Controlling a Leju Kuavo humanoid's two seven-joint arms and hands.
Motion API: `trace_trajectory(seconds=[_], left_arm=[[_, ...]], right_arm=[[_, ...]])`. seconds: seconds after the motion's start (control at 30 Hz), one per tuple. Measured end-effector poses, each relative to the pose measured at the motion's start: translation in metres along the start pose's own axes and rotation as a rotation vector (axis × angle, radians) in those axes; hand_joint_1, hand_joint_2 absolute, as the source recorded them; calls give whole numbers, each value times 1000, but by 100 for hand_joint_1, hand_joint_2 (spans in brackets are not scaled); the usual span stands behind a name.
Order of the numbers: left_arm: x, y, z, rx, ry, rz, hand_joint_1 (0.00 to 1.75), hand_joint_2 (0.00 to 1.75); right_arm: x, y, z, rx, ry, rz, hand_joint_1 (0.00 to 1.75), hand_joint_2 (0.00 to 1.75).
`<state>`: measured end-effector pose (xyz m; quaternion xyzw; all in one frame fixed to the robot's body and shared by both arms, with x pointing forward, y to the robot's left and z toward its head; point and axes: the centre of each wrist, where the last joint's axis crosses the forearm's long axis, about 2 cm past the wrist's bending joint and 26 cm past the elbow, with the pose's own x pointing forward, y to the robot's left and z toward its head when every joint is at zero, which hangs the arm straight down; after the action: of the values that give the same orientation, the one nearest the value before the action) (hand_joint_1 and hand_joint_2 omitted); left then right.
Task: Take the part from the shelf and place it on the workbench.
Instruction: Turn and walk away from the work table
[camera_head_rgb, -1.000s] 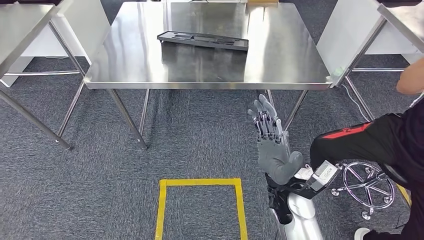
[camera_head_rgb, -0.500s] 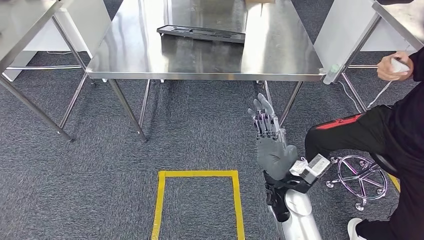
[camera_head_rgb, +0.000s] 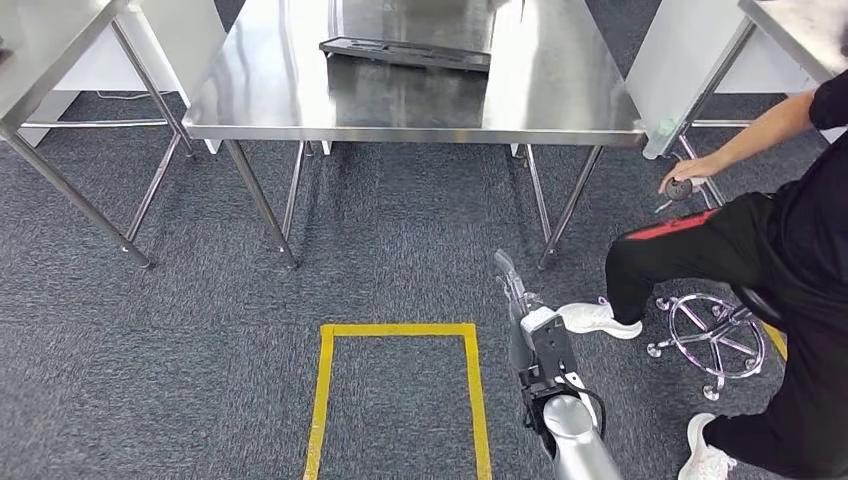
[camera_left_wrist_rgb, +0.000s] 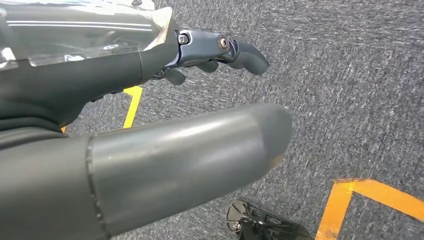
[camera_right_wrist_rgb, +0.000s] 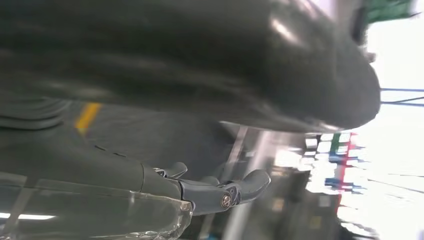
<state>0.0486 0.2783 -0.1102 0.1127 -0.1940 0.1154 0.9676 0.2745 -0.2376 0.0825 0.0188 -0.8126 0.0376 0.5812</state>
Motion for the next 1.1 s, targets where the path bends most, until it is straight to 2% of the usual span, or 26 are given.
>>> trace_trajectory(seconds=[0.2,0.37,0.5,0.63,0.73,0.93,1.1], left_arm=[[-4,2,1,2,12,-13,0,0],[-6,3,1,6,14,-20,0,0],[-8,4,1,1,-7,-37,0,0],[-8,6,1,-4,-18,-44,0,0],[-7,6,1,-10,-26,-51,0,0],[-7,5,1,-53,-45,-82,0,0],[-3,7,-1,-48,-56,-84,0,0]], right_arm=[[-58,-16,37,-96,352,323,0,0],[-102,-38,113,-178,675,499,0,0],[-115,-47,179,-184,976,512,0,0],[-115,-46,227,-141,1155,516,0,0],[-114,-45,241,-115,1250,484,0,0],[-113,-40,267,50,1603,282,0,0],[-112,-34,271,160,1647,289,0,0]])
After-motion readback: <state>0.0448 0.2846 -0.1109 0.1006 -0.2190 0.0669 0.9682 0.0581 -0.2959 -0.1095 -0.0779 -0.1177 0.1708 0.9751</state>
